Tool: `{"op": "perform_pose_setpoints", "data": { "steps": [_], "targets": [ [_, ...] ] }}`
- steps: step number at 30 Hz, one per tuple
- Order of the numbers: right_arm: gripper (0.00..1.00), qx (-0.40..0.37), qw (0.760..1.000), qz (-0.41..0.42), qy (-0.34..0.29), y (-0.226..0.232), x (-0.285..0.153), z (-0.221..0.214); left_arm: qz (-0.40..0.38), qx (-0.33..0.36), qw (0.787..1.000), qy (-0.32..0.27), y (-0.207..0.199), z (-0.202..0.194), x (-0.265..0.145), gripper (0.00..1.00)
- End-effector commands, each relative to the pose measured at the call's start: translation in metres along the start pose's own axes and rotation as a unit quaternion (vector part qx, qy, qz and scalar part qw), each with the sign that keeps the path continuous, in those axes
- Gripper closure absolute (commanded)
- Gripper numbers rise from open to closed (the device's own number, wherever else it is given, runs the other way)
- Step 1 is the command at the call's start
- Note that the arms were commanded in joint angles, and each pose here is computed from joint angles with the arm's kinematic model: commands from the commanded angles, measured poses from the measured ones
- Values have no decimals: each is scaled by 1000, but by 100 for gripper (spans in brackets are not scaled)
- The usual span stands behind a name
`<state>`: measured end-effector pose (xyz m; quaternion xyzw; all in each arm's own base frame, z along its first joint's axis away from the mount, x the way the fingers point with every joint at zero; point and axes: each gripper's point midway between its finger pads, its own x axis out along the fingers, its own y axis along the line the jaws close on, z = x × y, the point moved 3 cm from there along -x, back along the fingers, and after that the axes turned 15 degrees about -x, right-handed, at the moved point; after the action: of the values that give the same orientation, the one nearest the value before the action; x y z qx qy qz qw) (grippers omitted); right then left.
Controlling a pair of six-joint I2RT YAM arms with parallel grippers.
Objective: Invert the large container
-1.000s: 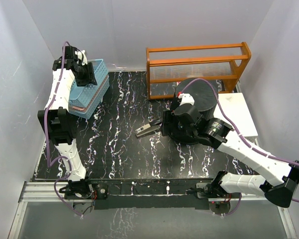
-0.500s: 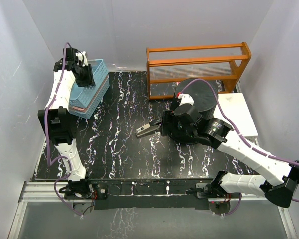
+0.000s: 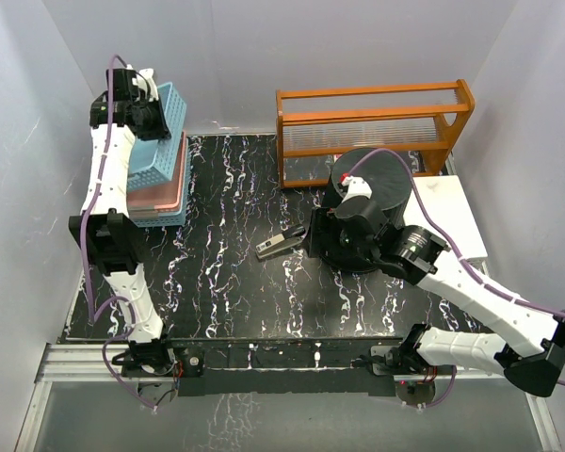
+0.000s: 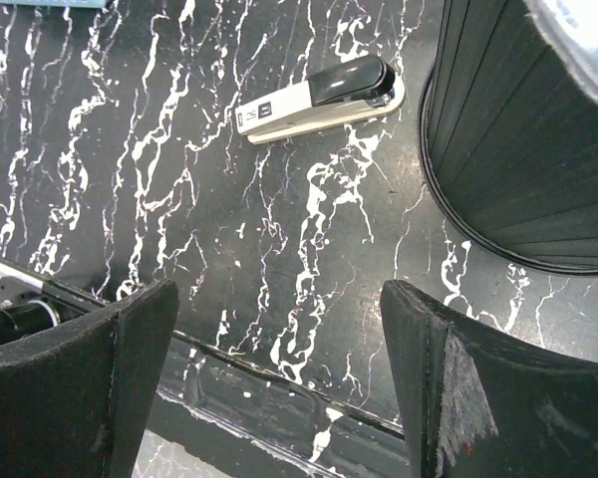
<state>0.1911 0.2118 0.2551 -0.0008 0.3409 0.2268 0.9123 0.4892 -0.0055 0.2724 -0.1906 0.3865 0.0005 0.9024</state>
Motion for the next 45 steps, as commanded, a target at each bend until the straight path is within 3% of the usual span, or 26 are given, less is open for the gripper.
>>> {"op": "perform_pose_setpoints", "data": {
  "steps": [1,6,9,15,17,24,32,40,45],
  "targets": [
    [18,22,999,8,-46,0,-11,15,-49,16,997,-61,-27,26,-54,100],
    [18,30,998,-10,-54,-6,-11,16,-79,5,992,-99,-45,30,-105,100],
    [18,42,997,-18,-66,-8,-12,20,-180,-20,981,-73,-75,11,-128,100],
    [16,37,992,27,-118,5,-27,46,-365,-88,927,-4,-129,-38,-162,100],
    [16,28,990,43,-133,9,-30,51,-417,-102,903,-7,-147,-49,-173,100],
    [15,26,988,60,-136,16,-30,56,-500,-185,846,20,-168,-102,-186,100],
    [14,-5,988,108,-113,32,-29,55,-497,-258,826,65,-156,-137,-148,100],
    [13,-9,988,107,-113,32,-28,53,-442,-287,844,94,-138,-164,-117,100],
    [13,-9,988,104,-111,31,-27,52,-432,-302,843,107,-128,-183,-100,100]
  ]
}}
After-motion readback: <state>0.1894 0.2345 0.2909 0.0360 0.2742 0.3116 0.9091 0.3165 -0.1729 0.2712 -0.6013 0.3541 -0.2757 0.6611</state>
